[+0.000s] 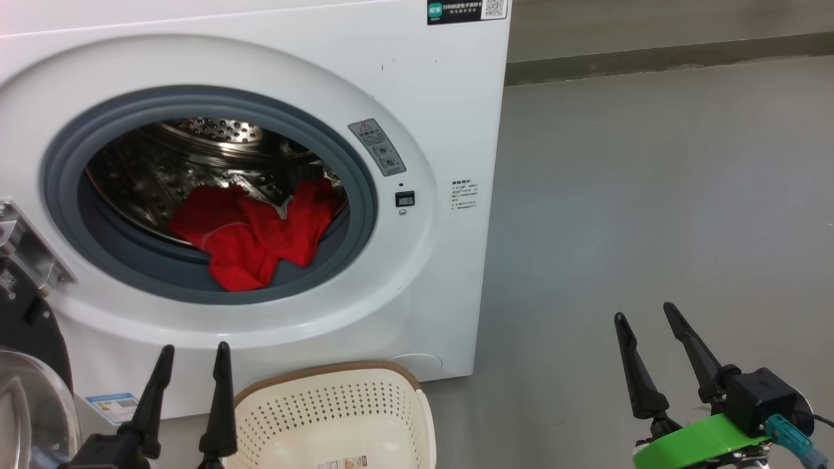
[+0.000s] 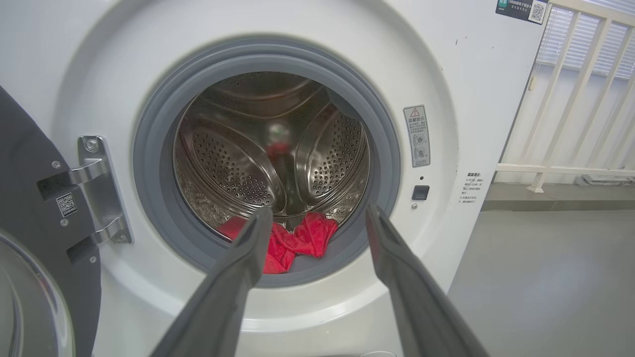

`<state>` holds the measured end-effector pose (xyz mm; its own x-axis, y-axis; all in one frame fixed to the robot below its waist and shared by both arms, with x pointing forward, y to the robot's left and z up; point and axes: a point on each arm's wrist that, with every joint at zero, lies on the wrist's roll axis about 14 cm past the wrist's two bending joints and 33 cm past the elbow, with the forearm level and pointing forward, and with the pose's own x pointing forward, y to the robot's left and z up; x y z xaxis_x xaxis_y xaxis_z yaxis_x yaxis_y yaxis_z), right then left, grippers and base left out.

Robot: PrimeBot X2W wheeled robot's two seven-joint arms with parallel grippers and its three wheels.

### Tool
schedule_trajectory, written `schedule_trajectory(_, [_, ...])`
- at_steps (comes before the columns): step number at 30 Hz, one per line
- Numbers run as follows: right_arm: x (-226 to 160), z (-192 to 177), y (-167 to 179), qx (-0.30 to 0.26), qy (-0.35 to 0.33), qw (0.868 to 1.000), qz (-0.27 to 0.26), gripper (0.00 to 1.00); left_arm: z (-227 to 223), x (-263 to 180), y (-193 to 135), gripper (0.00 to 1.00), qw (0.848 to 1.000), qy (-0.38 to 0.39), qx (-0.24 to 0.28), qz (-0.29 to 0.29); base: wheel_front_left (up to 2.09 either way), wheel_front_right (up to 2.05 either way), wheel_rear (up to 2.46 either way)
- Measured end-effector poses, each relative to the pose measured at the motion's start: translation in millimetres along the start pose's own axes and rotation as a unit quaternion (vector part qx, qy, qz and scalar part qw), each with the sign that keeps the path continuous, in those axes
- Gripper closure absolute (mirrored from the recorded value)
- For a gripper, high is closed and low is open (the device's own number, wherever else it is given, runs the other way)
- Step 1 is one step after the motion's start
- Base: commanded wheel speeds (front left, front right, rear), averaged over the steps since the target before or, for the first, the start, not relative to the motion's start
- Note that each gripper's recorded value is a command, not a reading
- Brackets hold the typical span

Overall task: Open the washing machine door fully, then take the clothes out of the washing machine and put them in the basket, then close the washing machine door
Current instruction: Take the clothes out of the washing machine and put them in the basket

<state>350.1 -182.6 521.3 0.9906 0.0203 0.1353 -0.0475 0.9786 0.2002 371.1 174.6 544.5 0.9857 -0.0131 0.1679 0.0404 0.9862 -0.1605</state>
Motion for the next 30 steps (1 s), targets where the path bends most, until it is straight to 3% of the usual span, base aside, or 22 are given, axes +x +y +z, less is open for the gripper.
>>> schedule_trajectory(30, [11,-25,7,0.007,0.036,0.999,0.011,0.0,-10,13,1,0.0,1.0,0.016,-0.004,0.01,0.0,0.0,0.0])
